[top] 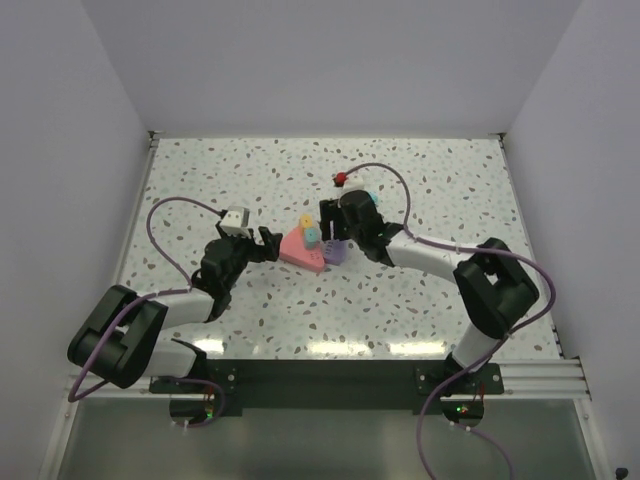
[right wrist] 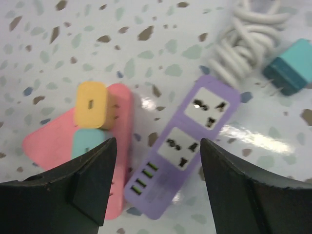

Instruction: Insert the plug

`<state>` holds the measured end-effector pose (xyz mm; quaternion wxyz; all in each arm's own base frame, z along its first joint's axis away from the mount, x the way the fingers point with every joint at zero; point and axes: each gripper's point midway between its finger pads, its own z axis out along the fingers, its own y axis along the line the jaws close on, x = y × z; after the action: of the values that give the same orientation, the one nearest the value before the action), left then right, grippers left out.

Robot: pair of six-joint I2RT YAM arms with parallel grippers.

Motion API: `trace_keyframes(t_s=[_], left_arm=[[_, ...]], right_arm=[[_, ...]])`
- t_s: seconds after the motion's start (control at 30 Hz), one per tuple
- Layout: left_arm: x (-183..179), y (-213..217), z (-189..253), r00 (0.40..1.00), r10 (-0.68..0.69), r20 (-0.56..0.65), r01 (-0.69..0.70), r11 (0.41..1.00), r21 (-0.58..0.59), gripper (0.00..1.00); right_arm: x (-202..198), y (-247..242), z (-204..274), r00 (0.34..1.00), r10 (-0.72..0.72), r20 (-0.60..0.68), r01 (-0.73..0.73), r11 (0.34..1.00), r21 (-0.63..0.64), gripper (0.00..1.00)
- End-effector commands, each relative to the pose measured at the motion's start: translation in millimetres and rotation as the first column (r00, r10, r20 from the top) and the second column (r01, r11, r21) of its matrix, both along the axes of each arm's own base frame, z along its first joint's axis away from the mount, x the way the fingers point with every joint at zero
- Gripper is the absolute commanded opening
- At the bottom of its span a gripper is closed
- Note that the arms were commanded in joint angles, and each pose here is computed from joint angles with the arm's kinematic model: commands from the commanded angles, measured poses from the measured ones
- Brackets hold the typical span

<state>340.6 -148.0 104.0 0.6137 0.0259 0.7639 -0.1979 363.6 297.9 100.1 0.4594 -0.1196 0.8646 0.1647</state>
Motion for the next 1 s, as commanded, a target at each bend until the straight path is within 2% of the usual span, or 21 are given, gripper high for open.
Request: trace_keyframes(t_s=[0.0,0.13,0.43,0.8,0.97], left_arm=[[4.8,-0.9,14.9,0.999,0.007,0.045,-0.006,1.000,-0.018,0.91],[5.3,-1.0,13.7,0.999,0.006,0.043,-0.005,1.000,-0.014,0.91],[6.0,-2.6,9.9,0.999,-0.001,0.035,0.001,1.000,-0.006,0.91],[6.4,-2.7,7.8,1.000,-0.001,0.029,0.001,1.000,-0.002,0.91],[6.5,-1.5,6.6,1.000,0.003,0.027,-0.003,1.000,0.001,0.90]], right_arm=[[35.2,-32.2,26.7,0.990,-0.135,0.034,0.135,0.991,0.018,0.72],[65.1,-63.7,19.3,0.965,-0.260,0.021,0.261,0.965,-0.037,0.72],[101.8,-102.1,-12.6,0.921,-0.388,-0.040,0.383,0.919,-0.090,0.72],[130.4,-111.8,-29.8,0.886,-0.455,-0.088,0.453,0.891,-0.037,0.72],[141.8,-118.5,-42.3,0.866,-0.490,-0.104,0.486,0.872,-0.061,0.72]])
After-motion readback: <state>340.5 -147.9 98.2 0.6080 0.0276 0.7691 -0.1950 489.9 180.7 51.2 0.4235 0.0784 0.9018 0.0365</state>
